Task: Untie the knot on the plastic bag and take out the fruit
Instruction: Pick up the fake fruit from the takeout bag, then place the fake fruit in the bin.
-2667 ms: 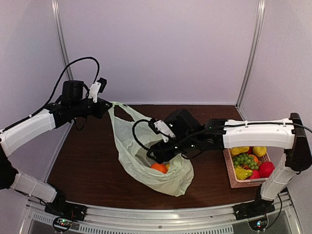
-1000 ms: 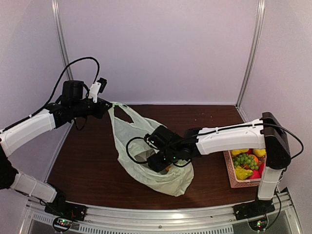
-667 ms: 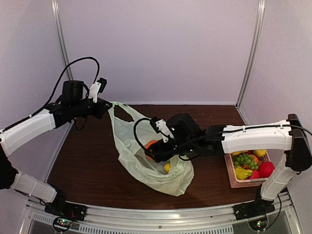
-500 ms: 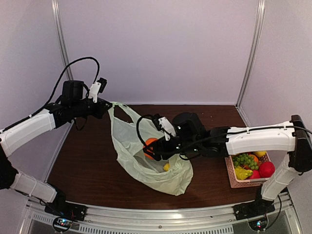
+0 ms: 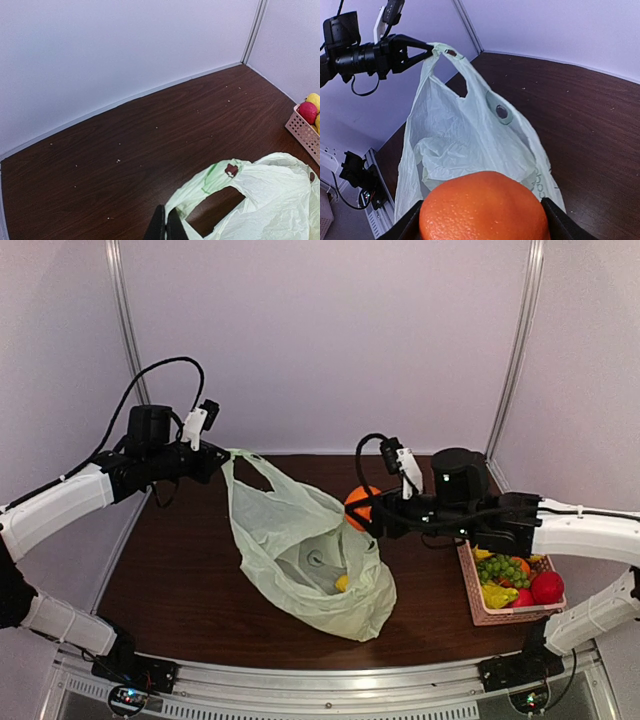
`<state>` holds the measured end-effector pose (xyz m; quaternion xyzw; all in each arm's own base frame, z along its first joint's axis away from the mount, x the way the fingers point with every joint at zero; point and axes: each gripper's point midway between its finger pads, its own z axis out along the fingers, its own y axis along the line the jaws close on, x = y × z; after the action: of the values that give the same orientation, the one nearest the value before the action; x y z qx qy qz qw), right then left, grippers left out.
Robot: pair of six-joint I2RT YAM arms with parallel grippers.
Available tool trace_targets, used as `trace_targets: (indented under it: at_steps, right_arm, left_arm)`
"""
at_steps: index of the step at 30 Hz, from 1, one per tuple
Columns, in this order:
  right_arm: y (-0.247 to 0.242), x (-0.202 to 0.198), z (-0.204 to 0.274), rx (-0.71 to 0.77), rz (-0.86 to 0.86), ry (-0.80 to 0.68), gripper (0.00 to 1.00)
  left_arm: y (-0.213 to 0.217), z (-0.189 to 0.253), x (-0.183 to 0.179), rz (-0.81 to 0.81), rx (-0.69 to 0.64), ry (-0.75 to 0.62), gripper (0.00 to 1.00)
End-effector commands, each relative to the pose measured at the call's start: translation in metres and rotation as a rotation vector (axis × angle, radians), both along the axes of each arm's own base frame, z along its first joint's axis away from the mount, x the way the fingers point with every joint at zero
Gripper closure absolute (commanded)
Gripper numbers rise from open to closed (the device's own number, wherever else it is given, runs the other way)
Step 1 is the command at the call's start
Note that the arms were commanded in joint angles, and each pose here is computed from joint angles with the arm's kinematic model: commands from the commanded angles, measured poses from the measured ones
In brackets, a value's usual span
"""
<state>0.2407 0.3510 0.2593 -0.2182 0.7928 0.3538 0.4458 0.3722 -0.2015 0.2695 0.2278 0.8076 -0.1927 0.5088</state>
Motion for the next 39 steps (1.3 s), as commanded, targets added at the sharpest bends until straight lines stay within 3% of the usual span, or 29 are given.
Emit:
trace_targets:
  at_steps: [1, 7, 15, 26, 39]
  right_arm:
    - [-0.069, 0.025, -0.014, -0.079, -0.232, 0.027, 0.48]
    - [-0.184, 0.035, -0.057, -0.301, -0.558, 0.167, 0.45]
    - [-0.278, 0.012, -0.093, -0.324, -0.827, 0.328, 0.44]
    - [-0.365, 0.003, -0.07, -0.274, -1.173, 0.264, 0.47]
    - [-0.392, 0.026, -0.088, -0.242, -1.227, 0.283, 0.45]
  left_arm:
    - [-0.001, 0.013, 0.004, 0.002, -0.015, -0.03, 1.0]
    - [-0.001, 0.01, 0.006, 0.007, -0.01, -0.023, 1.0]
    - [-0.004, 0.004, 0.007, -0.001, -0.012, -0.005, 1.0]
    - [-0.002, 0.011, 0.005, 0.003, -0.017, -0.019, 1.0]
    - [-0.001, 0.015, 0.004, 0.003, -0.02, -0.029, 1.0]
